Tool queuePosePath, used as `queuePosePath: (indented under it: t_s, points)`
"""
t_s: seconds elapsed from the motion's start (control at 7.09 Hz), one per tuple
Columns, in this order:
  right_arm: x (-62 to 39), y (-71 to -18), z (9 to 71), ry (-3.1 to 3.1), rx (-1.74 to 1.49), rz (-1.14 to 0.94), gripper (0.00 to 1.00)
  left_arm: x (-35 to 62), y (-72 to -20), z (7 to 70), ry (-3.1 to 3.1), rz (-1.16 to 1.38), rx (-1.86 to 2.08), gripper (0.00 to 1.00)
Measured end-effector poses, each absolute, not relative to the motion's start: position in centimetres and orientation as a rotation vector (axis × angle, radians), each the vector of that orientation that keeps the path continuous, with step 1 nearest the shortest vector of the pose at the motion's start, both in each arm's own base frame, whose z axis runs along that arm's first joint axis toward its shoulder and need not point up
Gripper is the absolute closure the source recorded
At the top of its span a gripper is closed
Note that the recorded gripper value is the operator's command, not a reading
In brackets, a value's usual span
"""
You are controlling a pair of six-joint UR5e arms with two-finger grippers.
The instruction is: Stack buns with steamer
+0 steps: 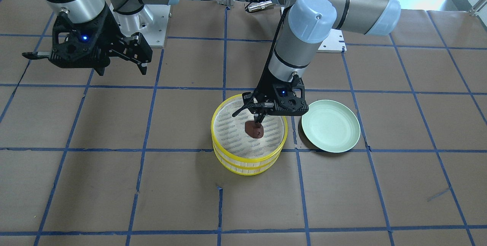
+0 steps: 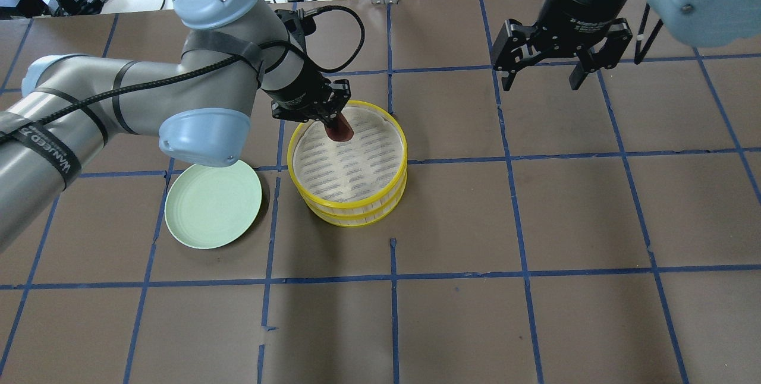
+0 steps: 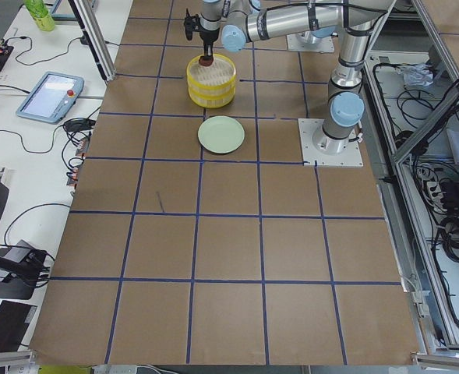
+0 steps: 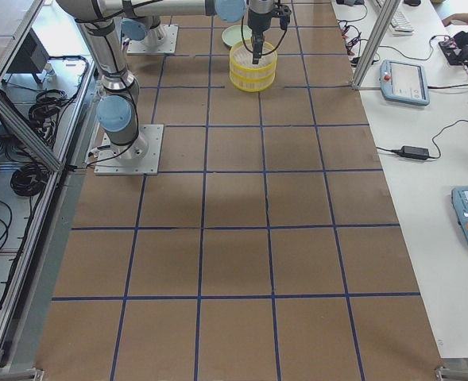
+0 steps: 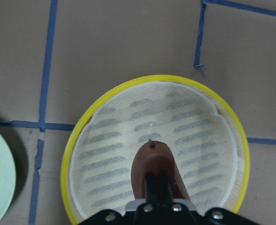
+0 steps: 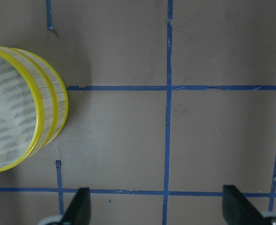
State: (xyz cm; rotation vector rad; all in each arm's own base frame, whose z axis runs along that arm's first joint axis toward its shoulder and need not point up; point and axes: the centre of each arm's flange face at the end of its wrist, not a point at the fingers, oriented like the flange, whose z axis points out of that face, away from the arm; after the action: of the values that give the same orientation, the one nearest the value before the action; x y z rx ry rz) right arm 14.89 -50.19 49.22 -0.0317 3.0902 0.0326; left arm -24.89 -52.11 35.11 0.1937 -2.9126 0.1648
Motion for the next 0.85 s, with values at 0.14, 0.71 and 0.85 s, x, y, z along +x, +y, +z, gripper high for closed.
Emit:
queuePosePath:
  t_s: [0.14,0.71,0.85]
  points:
    - [14.8,-49.6,48.9,3.084,-0.044,0.037,0.00,-25.1,-52.4,34.6,-2.910,0.165,0.192,0.18]
    - [15.3,-48.5,49.6,3.087,0.005,-0.060,0.00,-20.2,-54.3,40.6,-3.003,0.289,-0.055,0.01]
    - [15.3,-48.5,49.7,3.088,0.017,-0.068,0.00,-16.7,-54.4,43.3,-3.036,0.257,-0.104,0.00]
